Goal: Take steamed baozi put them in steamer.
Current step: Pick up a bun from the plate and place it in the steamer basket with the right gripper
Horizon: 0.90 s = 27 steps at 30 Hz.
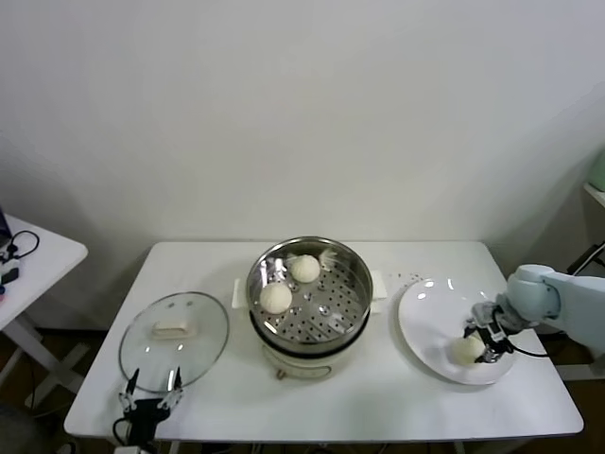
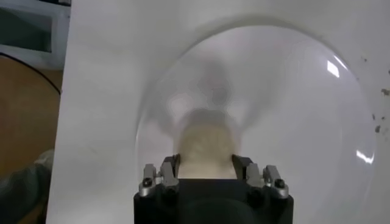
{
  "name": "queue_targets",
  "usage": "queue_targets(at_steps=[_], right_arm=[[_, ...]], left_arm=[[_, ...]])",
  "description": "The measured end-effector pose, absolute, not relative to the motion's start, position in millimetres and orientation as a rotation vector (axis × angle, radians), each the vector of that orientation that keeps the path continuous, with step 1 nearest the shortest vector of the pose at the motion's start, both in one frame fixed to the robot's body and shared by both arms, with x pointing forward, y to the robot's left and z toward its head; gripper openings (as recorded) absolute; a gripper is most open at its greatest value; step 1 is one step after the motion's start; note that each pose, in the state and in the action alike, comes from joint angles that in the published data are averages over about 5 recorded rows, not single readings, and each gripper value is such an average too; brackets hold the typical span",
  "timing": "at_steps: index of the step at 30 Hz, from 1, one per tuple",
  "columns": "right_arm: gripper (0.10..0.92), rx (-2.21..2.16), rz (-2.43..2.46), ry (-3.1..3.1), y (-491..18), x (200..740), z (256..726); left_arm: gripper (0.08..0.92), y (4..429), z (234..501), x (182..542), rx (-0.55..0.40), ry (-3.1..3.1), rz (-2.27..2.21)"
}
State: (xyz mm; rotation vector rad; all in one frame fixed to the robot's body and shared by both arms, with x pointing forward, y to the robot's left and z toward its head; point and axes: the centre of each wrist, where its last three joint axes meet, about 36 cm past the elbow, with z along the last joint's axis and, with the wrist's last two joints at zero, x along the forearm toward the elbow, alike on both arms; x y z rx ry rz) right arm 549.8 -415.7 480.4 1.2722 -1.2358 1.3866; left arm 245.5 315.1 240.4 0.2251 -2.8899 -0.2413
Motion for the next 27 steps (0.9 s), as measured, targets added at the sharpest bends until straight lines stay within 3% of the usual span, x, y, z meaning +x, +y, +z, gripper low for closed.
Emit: queue_targets(at_steps=[5,15,22,27], right_arm=[[0.626,1.349,1.424,-1.229,-400,561,520],[0.633,1.505,1.605,-1.192,-352,596,668],[0.630,1.640,1.755,-1.118,-293,599,742],[0.628,1.757,1.898,-1.009,-238,590,770]], left_arm=[[0.823,316,241,245,0.227,-2.889,-0.250],[0.823,316,243,242,0.224,-2.884,-0.264],[0.823,317,240,239,0.222,-2.880,-0.269],[0.823,316,240,239,0.226,-2.881,-0.269]])
